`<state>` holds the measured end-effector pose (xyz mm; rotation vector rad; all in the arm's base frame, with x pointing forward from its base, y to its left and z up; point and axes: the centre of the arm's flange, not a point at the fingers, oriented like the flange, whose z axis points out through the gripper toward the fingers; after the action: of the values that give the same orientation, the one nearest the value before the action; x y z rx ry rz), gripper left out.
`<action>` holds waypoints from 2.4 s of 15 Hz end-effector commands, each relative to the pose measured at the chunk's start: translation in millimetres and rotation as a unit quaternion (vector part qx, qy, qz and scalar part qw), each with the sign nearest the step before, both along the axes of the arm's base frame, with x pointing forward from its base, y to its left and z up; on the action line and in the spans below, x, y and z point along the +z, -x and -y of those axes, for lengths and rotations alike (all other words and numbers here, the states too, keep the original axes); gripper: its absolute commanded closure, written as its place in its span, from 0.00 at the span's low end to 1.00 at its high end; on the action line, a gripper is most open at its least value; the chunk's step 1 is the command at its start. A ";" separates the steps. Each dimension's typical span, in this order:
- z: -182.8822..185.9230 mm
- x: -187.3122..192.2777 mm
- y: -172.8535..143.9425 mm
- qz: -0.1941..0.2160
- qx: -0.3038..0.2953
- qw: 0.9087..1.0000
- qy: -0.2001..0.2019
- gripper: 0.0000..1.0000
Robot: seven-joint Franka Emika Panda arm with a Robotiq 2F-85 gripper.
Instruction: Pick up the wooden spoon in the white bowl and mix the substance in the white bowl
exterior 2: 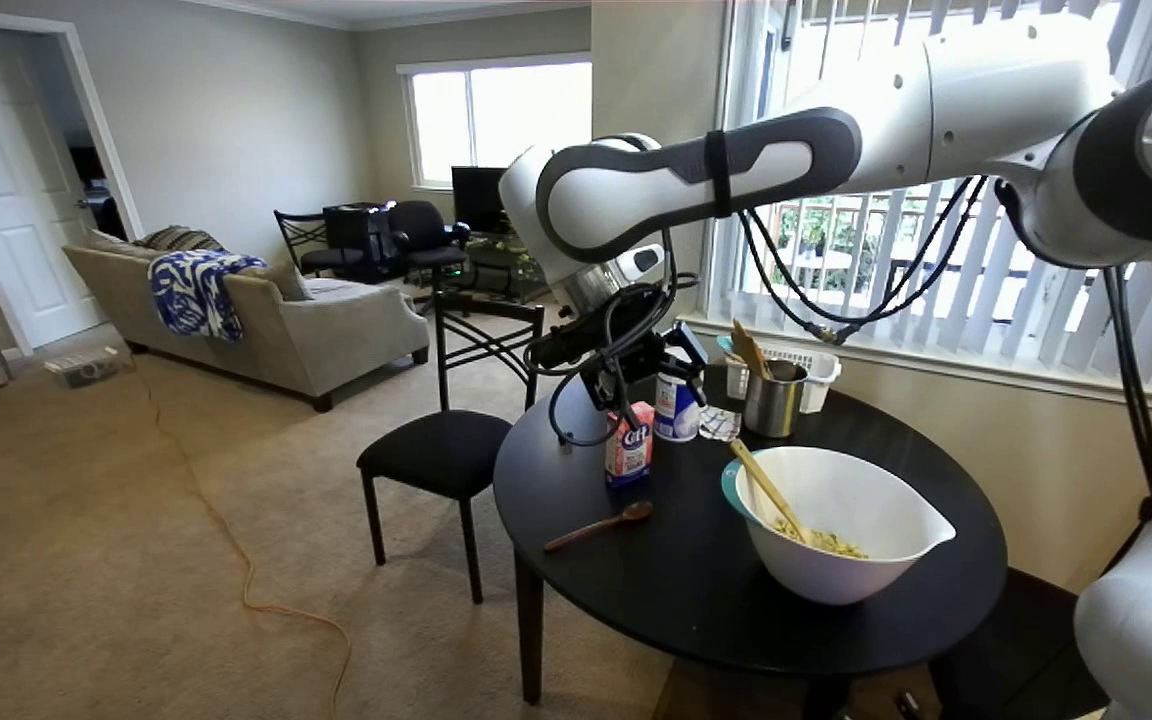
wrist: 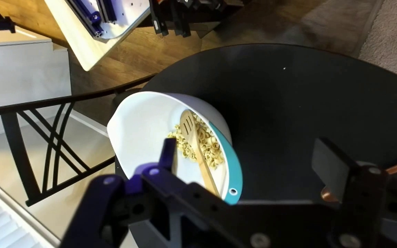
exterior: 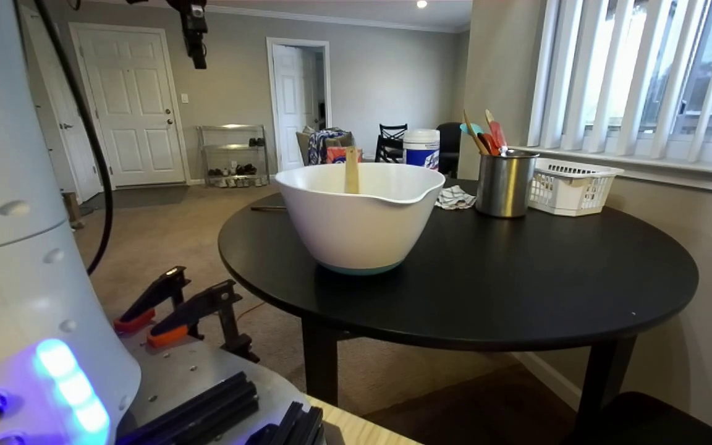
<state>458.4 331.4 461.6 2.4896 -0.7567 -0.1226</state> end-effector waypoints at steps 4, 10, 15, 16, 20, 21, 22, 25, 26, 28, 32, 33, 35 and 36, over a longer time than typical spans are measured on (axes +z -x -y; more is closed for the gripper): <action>0.2 2.8 -0.5 0.000 -0.001 1.000 0.000 0.00; 24.8 -15.3 -118.7 0.057 -0.110 0.990 0.064 0.00; 64.8 -51.7 -188.9 0.058 -0.173 0.976 0.117 0.00; 69.6 -63.5 -197.5 0.054 -0.183 0.975 0.118 0.00; 87.6 -118.6 -217.7 0.034 -0.199 0.975 0.093 0.00; 91.2 -128.9 -223.6 0.029 -0.208 0.974 0.089 0.00; 96.3 -138.8 -228.3 0.022 -0.214 0.973 0.084 0.00; 119.0 -163.4 -233.3 0.009 -0.236 0.969 0.078 0.00; 129.3 -171.8 -228.0 0.001 -0.241 0.967 0.077 0.00; 149.5 -181.9 -217.8 -0.010 -0.258 0.963 0.078 0.00; 172.9 -176.8 -211.8 -0.011 -0.270 0.959 0.082 0.00; 179.1 -175.7 -212.3 -0.011 -0.268 0.960 0.083 0.00; 194.1 -174.9 -213.4 -0.011 -0.269 0.959 0.084 0.00; 202.0 -175.4 -213.0 -0.012 -0.271 0.959 0.081 0.00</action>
<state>689.4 153.8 279.0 2.0333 -1.3862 -0.2436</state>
